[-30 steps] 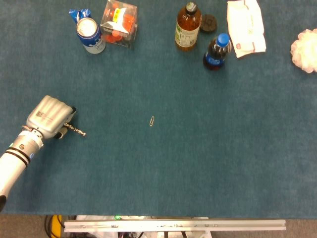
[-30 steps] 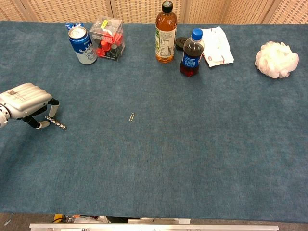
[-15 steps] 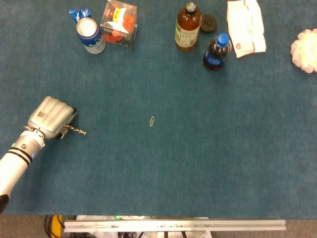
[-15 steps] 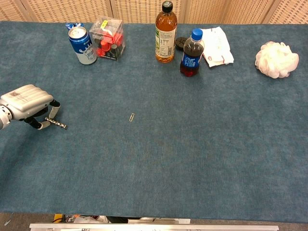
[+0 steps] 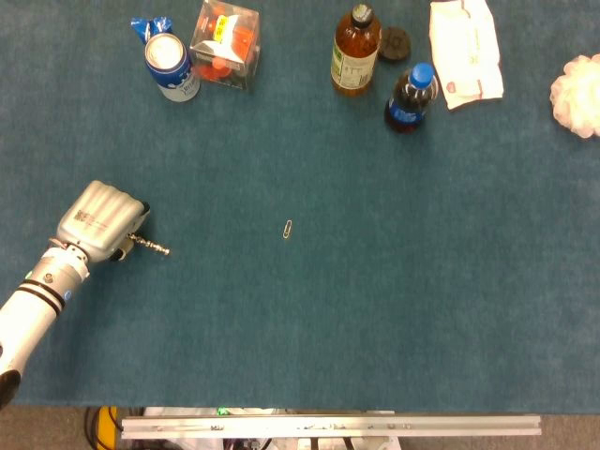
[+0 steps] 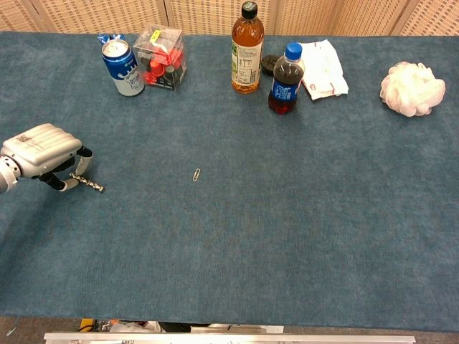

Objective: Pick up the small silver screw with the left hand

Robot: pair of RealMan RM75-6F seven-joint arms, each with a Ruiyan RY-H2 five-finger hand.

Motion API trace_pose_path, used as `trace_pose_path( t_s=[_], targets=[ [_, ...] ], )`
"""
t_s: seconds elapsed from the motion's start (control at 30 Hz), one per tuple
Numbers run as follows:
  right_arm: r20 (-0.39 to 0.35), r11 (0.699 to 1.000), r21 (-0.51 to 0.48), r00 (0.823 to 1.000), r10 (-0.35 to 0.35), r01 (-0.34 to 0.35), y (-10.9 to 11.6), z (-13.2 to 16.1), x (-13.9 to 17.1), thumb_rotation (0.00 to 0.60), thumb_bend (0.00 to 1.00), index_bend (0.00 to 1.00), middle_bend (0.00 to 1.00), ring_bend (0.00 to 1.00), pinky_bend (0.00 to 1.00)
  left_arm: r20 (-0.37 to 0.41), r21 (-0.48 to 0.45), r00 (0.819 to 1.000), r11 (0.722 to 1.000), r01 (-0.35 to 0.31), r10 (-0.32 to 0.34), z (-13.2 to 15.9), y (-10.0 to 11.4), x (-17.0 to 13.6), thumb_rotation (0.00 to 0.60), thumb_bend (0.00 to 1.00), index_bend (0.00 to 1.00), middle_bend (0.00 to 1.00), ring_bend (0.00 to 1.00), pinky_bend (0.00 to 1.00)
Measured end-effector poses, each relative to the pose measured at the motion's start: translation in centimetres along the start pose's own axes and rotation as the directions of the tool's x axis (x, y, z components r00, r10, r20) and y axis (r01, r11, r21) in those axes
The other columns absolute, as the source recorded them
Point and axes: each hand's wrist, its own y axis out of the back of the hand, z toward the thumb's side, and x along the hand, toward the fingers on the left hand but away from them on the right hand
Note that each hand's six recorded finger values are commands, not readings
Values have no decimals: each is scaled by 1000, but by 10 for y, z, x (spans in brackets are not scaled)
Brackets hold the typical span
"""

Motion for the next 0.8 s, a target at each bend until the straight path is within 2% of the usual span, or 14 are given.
trace_pose_path(
  t_s=[0.5,0.8],
  targets=[
    [-9,1000,-11,1000,-11,11,1,-3,-1,600,299,140,339,338,413,36,-1,992,993,-118,118,13,46,-20,600,337,609,917,847,914],
    [-7,1000,-22,1000,-1,1,-3,-8,-2,600,299,140,339,338,413,93,-3,981,985,-172,172,41,76,-18,600,337,609,917,847,914]
  ],
)
